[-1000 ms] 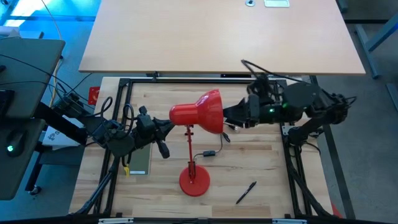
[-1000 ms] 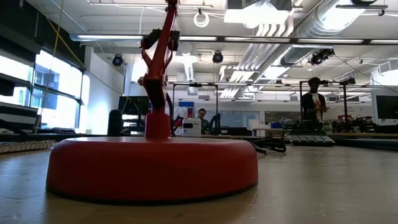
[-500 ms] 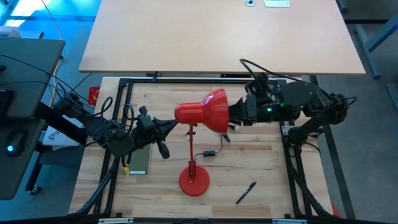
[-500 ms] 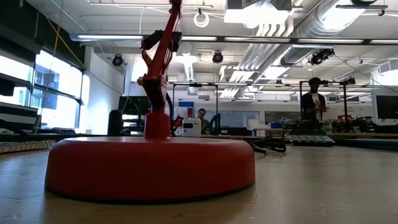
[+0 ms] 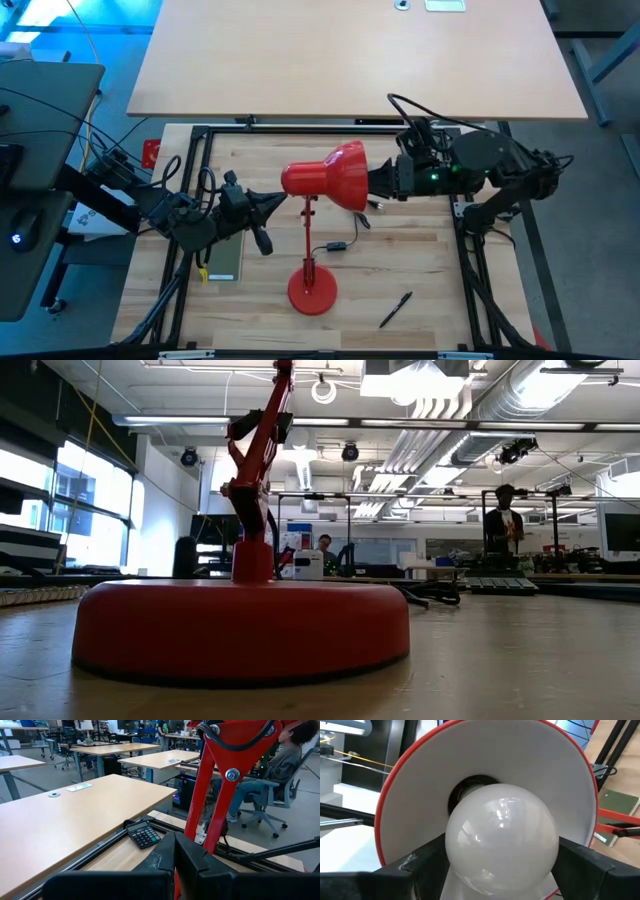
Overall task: Screw lightbulb
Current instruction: Insert the white lightbulb into the red lamp
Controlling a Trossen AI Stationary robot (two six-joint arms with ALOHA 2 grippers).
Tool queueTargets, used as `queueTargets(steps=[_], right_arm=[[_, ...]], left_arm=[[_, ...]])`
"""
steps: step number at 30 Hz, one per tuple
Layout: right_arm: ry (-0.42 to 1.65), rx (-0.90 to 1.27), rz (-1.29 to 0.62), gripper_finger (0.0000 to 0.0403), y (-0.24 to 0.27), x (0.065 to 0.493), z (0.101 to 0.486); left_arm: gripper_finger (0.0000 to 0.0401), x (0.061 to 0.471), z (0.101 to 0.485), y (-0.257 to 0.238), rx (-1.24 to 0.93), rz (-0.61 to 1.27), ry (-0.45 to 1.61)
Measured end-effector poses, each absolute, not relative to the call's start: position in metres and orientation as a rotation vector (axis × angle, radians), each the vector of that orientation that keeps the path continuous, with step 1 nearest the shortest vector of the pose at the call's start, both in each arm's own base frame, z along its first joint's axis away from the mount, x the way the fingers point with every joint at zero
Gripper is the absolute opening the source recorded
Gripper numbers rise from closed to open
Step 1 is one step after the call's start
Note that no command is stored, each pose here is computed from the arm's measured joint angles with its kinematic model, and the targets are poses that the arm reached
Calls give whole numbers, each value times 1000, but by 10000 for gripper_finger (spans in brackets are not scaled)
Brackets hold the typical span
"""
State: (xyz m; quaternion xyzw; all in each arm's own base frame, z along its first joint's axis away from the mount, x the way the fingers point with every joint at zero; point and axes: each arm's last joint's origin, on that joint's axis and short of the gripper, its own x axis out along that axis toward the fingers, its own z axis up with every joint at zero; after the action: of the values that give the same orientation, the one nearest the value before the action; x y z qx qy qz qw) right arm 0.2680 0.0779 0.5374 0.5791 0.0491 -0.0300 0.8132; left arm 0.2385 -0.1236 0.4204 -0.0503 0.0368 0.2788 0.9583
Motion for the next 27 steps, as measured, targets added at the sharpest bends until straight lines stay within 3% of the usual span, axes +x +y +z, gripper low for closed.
queueTargets(steps=[10,16,21,27], right_arm=[[117,1193,-44,252,78,268,537],[122,1131,-33,253,79,268,538],[132,950,-5,253,79,268,537],[138,546,17,254,79,268,536]], left_arm=[[0,238,420,-124,-126,567,68],[0,238,420,-124,-126,567,68],[0,238,420,-124,-126,567,68],[0,238,420,-124,-126,567,68]])
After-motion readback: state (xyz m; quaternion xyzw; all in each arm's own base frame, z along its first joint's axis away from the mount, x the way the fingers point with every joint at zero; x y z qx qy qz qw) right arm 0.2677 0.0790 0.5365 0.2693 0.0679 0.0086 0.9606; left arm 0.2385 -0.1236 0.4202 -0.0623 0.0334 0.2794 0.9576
